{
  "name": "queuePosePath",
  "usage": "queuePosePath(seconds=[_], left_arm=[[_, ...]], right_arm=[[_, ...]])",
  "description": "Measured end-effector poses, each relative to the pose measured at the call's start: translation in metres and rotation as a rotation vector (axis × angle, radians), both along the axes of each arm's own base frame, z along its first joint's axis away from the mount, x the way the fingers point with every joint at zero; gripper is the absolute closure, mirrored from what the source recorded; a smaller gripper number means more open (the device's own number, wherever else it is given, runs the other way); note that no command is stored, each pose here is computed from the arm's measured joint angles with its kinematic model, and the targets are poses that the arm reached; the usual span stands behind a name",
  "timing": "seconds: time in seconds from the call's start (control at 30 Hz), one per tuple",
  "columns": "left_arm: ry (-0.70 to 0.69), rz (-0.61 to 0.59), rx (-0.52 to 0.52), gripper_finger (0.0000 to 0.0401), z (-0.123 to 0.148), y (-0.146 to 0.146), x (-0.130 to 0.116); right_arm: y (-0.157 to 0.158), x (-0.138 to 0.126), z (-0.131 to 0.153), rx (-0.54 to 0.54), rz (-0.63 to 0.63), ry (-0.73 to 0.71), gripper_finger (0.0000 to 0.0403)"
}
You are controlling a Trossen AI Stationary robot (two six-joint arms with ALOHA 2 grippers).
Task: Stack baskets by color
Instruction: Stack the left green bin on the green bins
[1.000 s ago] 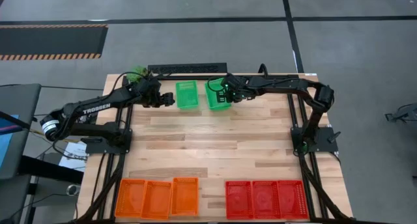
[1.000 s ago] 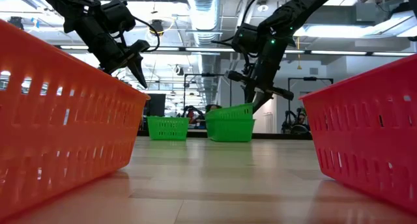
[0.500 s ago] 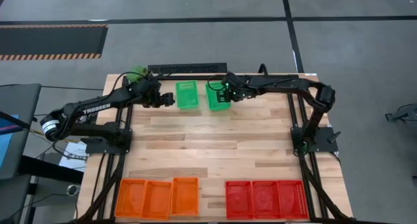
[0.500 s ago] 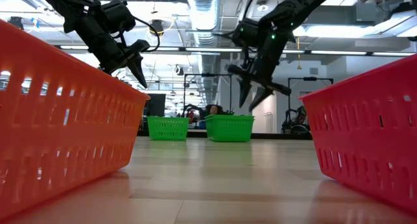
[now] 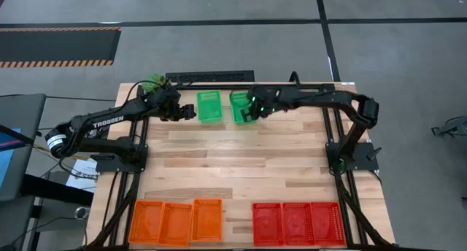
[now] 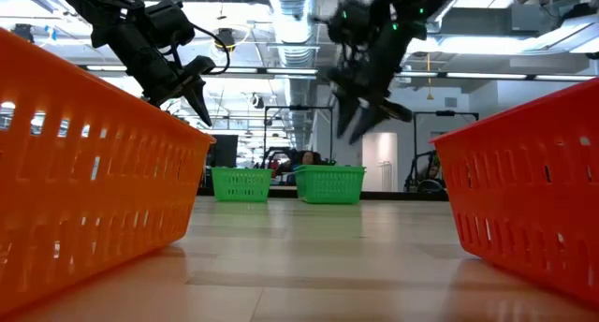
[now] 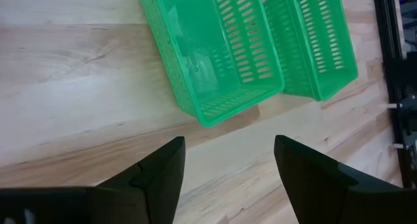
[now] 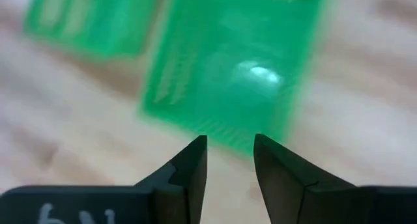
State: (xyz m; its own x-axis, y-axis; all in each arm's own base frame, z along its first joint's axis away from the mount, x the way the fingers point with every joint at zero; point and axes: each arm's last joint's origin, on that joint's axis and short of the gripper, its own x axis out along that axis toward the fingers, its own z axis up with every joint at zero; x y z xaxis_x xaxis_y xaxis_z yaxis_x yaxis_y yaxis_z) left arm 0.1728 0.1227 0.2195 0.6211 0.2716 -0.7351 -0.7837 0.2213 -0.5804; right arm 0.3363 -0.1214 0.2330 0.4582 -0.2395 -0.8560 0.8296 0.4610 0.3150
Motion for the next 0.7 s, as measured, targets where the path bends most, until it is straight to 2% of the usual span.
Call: queuePosePath(seconds=[0.13,0.23,0.27,0.47,0.7], left_arm=[[0.000,0.000,0.000,0.0177,0.000,0.000,0.000],[0.002,0.000,-0.001,0.0177,0.000,0.000,0.000],[0.002,0.000,-0.002,0.0177,0.000,0.000,0.000],[0.001,-0.007,-0.008,0.0177,0.000,-0.001,0.000],[0.013,-0.011,-0.019,0.0177,-0.001,-0.002,-0.001]], right_arm=[[0.028,0.021,0.008,-0.044,0.090,-0.144,0.0257],[0.034,0.040,0.012,-0.081,0.116,-0.277,0.0257],[0.034,0.045,0.012,-0.082,0.118,-0.282,0.0257],[0.014,0.082,0.003,-0.070,0.177,-0.205,0.0257],[-0.008,0.113,-0.022,-0.020,0.148,-0.065,0.0251]])
